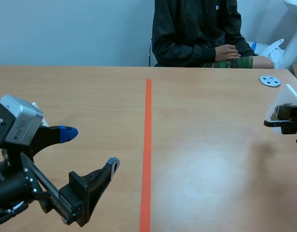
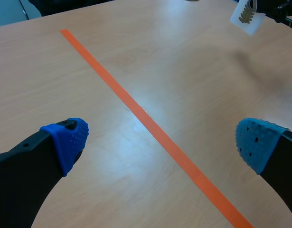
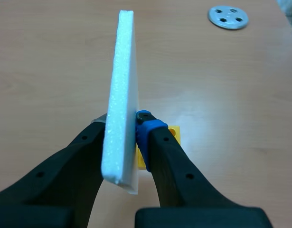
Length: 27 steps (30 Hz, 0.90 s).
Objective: Sort the leaf by its shape. The table is split by an orange tape line. A compound leaf with several leaflets goes to the left side, a simple leaf with one blade goes to the right side. Return to the home posture when a red brick is placed on the table.
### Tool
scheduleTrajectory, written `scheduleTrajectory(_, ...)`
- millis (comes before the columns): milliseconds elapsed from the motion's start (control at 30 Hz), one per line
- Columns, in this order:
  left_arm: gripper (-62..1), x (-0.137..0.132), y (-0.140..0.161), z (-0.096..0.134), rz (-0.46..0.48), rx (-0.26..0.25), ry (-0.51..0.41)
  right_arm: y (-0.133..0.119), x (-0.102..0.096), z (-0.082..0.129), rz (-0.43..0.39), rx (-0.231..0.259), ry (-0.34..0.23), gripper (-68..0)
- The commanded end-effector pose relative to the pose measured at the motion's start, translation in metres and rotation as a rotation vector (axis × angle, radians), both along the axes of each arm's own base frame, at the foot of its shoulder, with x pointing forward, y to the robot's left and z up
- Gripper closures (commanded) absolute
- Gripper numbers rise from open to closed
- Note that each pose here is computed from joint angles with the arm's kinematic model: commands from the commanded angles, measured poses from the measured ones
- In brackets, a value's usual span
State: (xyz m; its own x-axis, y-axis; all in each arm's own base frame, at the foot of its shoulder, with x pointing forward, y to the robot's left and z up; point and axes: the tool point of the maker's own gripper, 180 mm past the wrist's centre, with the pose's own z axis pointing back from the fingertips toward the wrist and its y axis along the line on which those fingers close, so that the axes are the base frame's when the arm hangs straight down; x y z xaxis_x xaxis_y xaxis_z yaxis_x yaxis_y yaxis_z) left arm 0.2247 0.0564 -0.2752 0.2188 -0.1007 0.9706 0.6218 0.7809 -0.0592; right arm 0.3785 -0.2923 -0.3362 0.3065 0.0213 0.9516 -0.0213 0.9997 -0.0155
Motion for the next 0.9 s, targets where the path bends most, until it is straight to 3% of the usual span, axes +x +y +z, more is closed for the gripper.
scheduleTrajectory(0,-62.3,0.003,0.001,0.009,0.001,-0.011,-0.029,-0.003,0.014,0.017,-0.023,0.009,-0.061,-1.3)
scheduleTrajectory(133,-62.3,0.003,0.001,0.009,0.001,-0.011,-0.029,-0.005,0.021,0.002,-0.069,0.037,-0.026,-1.3)
scheduleTrajectory(333,-62.3,0.006,0.001,0.012,0.001,-0.010,-0.041,-0.010,0.019,-0.017,-0.128,-0.018,0.029,-1.3)
scheduleTrajectory(600,-62.3,0.011,0.001,0.015,0.004,-0.010,-0.057,-0.009,0.017,-0.024,-0.122,-0.041,0.055,-4.6)
scheduleTrajectory(867,-62.3,0.011,0.001,0.015,0.004,-0.010,-0.057,-0.008,0.013,-0.029,-0.119,-0.038,0.077,-23.3)
